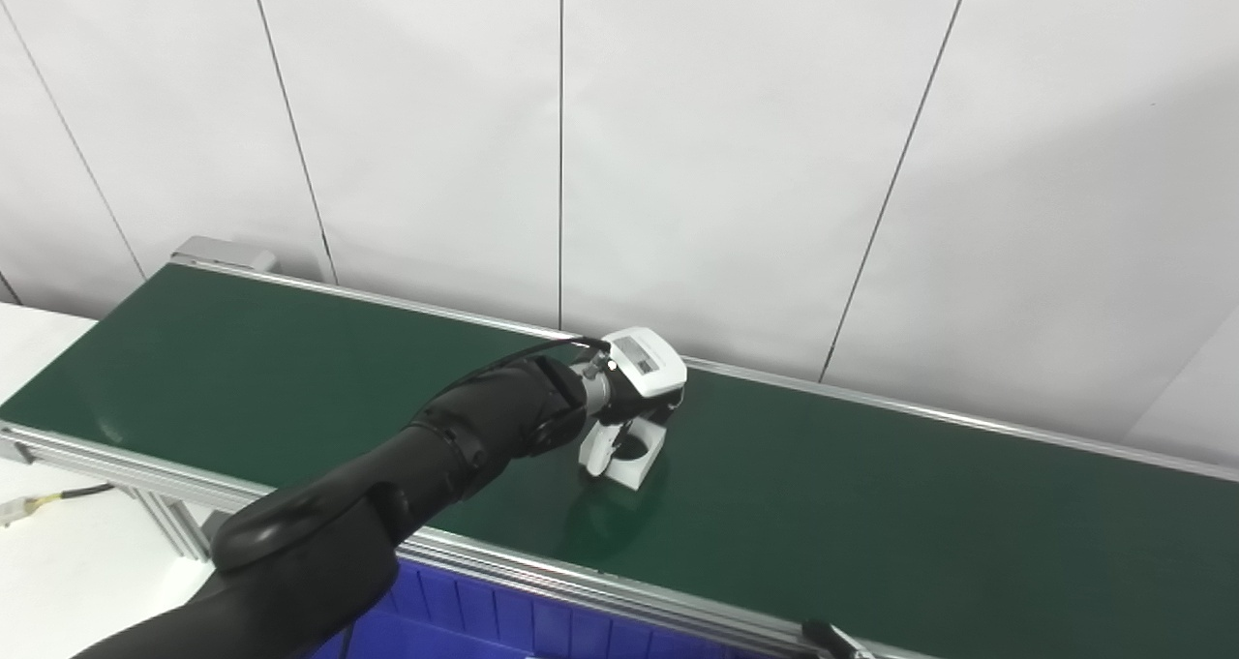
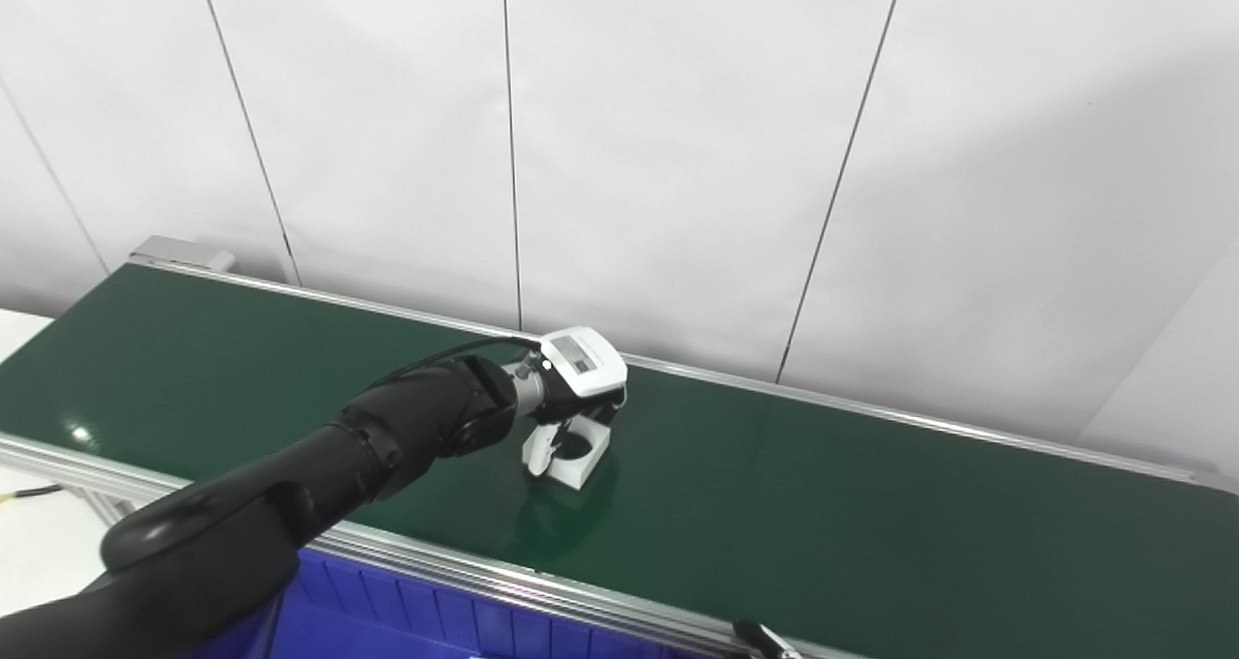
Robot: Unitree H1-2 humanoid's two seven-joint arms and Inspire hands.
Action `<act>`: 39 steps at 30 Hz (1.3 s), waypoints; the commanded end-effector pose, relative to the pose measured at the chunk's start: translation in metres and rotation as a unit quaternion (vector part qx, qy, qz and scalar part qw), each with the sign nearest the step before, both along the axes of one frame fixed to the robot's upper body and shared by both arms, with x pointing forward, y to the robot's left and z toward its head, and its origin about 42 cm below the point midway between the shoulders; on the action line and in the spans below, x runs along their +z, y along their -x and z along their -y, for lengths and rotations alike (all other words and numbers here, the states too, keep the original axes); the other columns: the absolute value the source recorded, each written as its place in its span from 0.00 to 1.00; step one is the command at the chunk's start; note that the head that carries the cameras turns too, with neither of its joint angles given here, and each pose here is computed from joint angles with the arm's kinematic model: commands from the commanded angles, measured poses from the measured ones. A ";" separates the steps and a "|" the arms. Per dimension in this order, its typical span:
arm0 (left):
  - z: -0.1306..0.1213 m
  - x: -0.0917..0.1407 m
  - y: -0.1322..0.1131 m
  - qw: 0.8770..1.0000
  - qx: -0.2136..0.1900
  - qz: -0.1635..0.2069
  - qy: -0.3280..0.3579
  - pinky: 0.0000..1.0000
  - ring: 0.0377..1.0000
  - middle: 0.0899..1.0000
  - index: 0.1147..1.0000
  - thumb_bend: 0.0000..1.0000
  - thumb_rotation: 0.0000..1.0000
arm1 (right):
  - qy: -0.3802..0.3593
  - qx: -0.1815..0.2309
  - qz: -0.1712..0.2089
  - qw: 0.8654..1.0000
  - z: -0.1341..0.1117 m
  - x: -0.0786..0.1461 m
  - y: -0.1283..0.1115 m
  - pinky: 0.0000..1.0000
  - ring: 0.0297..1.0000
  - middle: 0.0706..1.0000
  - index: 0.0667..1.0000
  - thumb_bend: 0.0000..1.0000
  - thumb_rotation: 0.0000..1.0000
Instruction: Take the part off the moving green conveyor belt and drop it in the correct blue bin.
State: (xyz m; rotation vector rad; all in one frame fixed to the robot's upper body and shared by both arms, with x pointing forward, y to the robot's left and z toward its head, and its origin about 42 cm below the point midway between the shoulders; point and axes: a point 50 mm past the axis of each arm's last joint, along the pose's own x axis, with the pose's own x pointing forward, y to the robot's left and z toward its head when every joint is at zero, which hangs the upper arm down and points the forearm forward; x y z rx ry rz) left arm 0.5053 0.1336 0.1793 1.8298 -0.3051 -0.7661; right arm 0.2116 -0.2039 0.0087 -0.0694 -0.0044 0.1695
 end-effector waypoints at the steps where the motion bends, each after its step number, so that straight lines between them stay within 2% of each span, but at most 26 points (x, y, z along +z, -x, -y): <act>1: 0.003 0.041 -0.006 0.999 0.014 0.025 0.036 0.33 0.36 0.43 0.49 0.50 0.00 | -0.009 0.006 0.028 1.000 -0.004 0.011 -0.007 0.71 0.77 0.83 0.77 0.89 0.30; 5: 0.005 0.075 0.014 0.996 0.018 0.010 0.087 0.30 0.35 0.42 0.49 0.50 0.00 | -0.014 0.007 0.030 0.999 -0.003 0.012 -0.008 0.71 0.78 0.83 0.78 0.89 0.29; 9: 0.000 0.098 0.036 0.992 0.018 -0.007 0.126 0.27 0.38 0.45 0.44 0.50 0.00 | -0.017 0.010 0.033 0.999 -0.003 0.014 -0.011 0.72 0.78 0.83 0.78 0.88 0.29; 10: -0.001 0.103 0.042 0.990 0.018 -0.011 0.136 0.26 0.37 0.42 0.46 0.50 0.00 | -0.016 0.011 0.034 0.999 -0.004 0.015 -0.011 0.72 0.78 0.83 0.78 0.88 0.29; 13: -0.008 0.111 0.058 0.985 0.014 -0.011 0.174 0.23 0.35 0.39 0.47 0.50 0.00 | -0.016 0.012 0.040 0.999 -0.004 0.017 -0.013 0.72 0.78 0.83 0.78 0.88 0.29; 18: -0.023 0.116 0.085 0.974 0.039 -0.019 0.223 0.28 0.34 0.41 0.49 0.49 0.00 | -0.017 0.012 0.054 0.998 -0.004 0.025 -0.016 0.71 0.77 0.82 0.77 0.89 0.28; 24: -0.039 0.115 0.112 0.965 0.064 -0.032 0.253 0.33 0.37 0.42 0.48 0.50 0.00 | -0.023 0.017 0.080 0.996 -0.006 0.039 -0.020 0.71 0.78 0.83 0.78 0.90 0.28; 28: -0.052 0.103 0.132 0.959 0.076 -0.039 0.270 0.37 0.37 0.43 0.49 0.50 0.00 | -0.024 0.020 0.101 0.994 -0.007 0.050 -0.025 0.70 0.77 0.82 0.78 0.90 0.29; 33: -0.061 0.086 0.151 0.958 0.080 -0.053 0.271 0.37 0.37 0.44 0.49 0.50 0.00 | -0.023 0.018 0.115 0.993 -0.007 0.059 -0.027 0.68 0.76 0.81 0.78 0.90 0.26; 39: -0.064 0.067 0.174 0.955 0.095 -0.063 0.274 0.33 0.35 0.43 0.49 0.50 0.00 | -0.028 0.020 0.121 0.992 -0.008 0.066 -0.028 0.68 0.76 0.81 0.79 0.89 0.23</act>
